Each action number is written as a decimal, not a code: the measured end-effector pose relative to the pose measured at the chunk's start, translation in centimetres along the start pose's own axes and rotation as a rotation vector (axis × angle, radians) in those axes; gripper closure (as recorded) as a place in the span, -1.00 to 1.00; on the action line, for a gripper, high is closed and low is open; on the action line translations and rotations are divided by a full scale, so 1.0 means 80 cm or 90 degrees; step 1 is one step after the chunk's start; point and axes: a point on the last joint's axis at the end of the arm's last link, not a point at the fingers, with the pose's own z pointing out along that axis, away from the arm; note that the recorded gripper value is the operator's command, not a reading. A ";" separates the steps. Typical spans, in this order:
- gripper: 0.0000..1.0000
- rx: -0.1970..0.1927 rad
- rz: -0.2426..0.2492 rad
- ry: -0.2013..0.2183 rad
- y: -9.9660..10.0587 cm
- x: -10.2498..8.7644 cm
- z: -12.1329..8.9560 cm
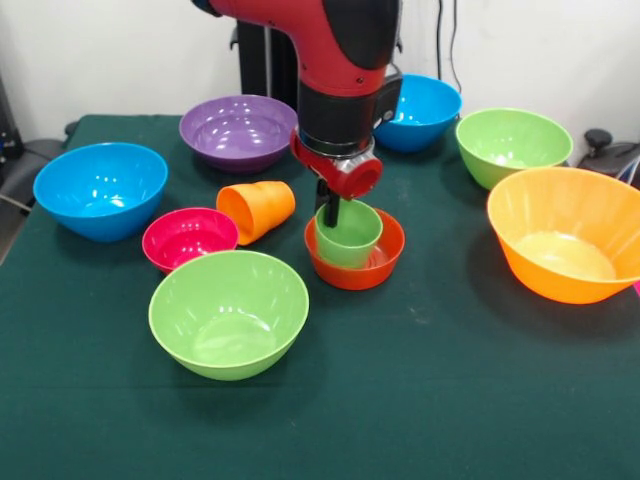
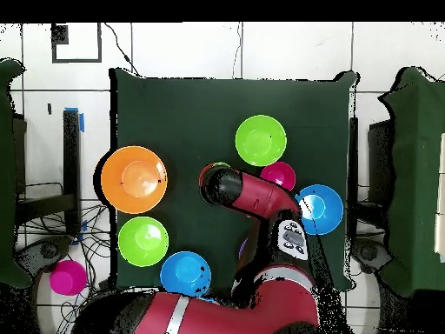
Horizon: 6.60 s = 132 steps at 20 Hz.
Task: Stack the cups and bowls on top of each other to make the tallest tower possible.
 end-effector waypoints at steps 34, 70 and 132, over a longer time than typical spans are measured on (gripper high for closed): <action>-1.00 -0.002 0.006 0.027 0.003 0.026 0.002; -1.00 0.051 -0.017 -0.037 -0.070 -0.080 -0.174; -1.00 -0.105 -0.570 -0.061 -0.151 -0.144 0.055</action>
